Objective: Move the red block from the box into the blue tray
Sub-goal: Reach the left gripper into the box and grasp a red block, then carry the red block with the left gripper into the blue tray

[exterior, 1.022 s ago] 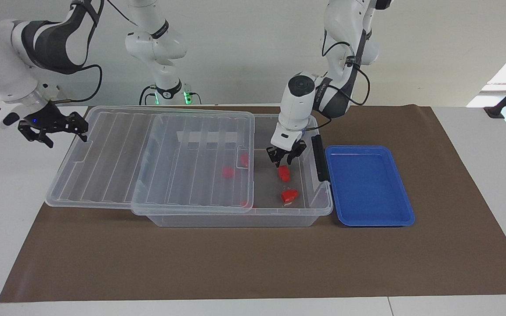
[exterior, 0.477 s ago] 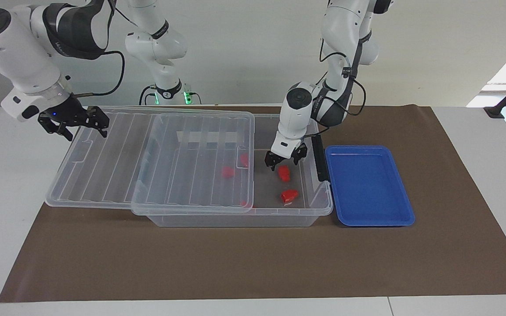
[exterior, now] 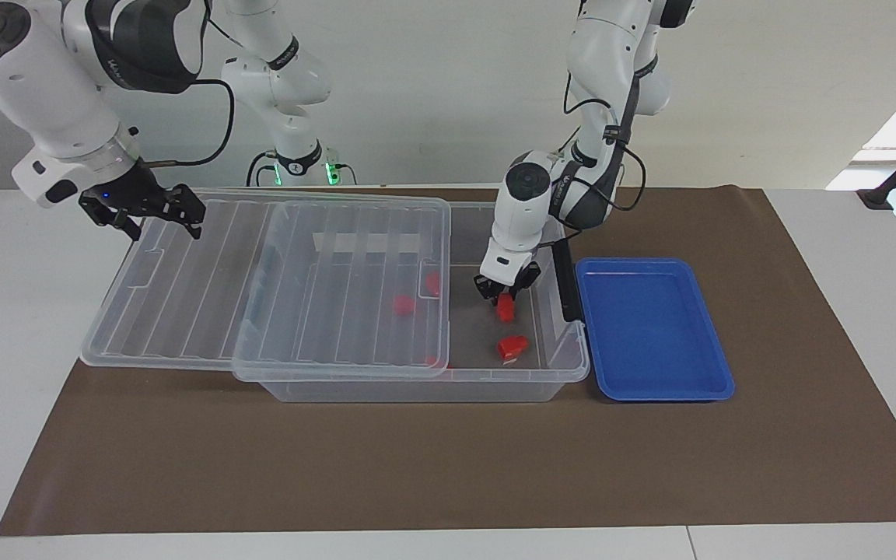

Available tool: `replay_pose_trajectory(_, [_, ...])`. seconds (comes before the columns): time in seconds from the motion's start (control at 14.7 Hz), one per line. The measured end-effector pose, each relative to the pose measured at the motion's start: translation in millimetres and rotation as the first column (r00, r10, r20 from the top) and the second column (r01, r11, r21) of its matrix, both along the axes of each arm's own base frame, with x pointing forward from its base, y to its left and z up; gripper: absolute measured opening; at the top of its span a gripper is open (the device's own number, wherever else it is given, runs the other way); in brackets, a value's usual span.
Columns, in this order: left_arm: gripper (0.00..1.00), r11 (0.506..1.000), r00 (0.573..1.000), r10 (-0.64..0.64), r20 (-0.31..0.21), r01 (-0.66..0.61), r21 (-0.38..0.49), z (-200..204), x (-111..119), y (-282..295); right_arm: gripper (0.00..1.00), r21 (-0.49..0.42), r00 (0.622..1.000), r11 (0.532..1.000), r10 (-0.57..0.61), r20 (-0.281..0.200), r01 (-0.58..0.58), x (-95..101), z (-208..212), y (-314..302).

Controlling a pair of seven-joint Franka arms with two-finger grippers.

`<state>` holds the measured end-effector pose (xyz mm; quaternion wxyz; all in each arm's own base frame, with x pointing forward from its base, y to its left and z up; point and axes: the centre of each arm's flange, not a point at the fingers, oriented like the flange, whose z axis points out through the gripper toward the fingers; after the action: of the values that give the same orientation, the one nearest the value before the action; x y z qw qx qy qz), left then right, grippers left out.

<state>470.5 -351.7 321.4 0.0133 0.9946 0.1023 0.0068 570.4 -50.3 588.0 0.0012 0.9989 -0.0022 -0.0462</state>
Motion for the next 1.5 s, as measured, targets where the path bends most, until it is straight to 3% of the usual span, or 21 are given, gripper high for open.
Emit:
replay_pose_trajectory(0.2, [0.33,1.0,1.0,0.001,0.004,-0.001,0.001,37.8,-2.9,2.6,1.0,-0.002,1.0,1.0,-0.02,0.01,0.02,-1.0,5.7,0.6])
replay_pose_trajectory(0.54, [0.33,1.0,1.0,0.0,0.006,0.0,0.01,128.4,-27.4,20.3,1.0,-0.006,0.998,0.998,-0.069,0.014,0.069,-3.3,9.3,-0.9])
replay_pose_trajectory(0.89, [0.33,1.0,0.999,0.003,0.033,-0.003,-0.002,171.0,-37.4,37.5,1.0,-0.004,0.999,0.999,-0.035,0.013,0.036,-3.3,7.4,-6.8])
replay_pose_trajectory(1.09, [0.33,0.997,0.996,-0.077,0.048,0.077,0.005,178.8,-20.3,68.6,0.94,-0.004,0.999,1.0,0.02,0.035,-0.019,-5.7,2.2,-51.4])
replay_pose_trajectory(1.16, [0.33,0.993,0.992,-0.12,0.048,0.119,0.012,177.6,-9.4,87.1,0.9,-0.003,0.999,1.0,0.021,0.032,-0.021,-9.0,-1.5,-68.8])
replay_pose_trajectory(1.5, [0.33,0.973,0.972,-0.23,0.04,0.229,0.031,153.3,34.9,175.7,0.34,-0.004,0.998,0.999,-0.045,0.033,0.045,-22.1,-23.4,-118.1])
